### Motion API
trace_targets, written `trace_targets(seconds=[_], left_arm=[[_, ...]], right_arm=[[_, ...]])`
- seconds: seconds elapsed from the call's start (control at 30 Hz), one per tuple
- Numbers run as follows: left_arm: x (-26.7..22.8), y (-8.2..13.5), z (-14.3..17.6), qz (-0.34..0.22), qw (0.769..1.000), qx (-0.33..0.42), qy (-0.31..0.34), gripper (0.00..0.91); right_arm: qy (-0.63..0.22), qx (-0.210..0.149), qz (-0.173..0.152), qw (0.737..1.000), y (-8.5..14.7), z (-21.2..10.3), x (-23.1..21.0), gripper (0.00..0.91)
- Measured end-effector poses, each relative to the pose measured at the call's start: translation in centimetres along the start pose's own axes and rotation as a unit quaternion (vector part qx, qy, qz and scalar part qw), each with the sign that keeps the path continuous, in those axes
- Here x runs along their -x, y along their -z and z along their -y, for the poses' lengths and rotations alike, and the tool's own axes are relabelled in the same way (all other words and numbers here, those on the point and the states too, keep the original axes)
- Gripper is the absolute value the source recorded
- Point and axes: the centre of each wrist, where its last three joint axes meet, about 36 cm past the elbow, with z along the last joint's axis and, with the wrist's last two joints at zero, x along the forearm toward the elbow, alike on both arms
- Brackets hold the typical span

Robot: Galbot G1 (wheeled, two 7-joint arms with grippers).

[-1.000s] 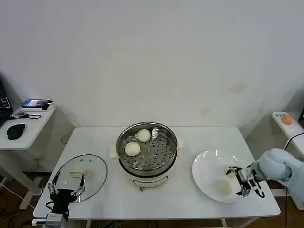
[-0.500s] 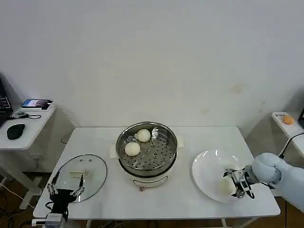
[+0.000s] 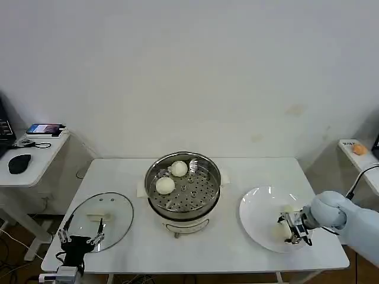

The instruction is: Take steamed baozi put them in steamer then cover it.

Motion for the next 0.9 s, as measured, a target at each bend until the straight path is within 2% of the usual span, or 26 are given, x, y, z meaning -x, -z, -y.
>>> trace_targets(seconds=[0.43,0.77,0.9], left_arm=[[0.1,0.4,-0.2,0.007,1.000,0.003,-0.003,0.907],[0.6,0.8,-0.5,0.016,1.000,0.005,-0.005,0.907],[0.9,1.0,-0.6,0.019,1.000,0.004,-0.004,0.907]], right_arm=[[-0.002,0.003,0.005,1.000,-0.2,1.5,-2.9,0.605],[-0.066,0.014,0.025,0.997,-0.3,6.8,-10.2,0.605],[-0.094,0.013,0.041,0.995,0.5,9.1,-13.3,0.605]])
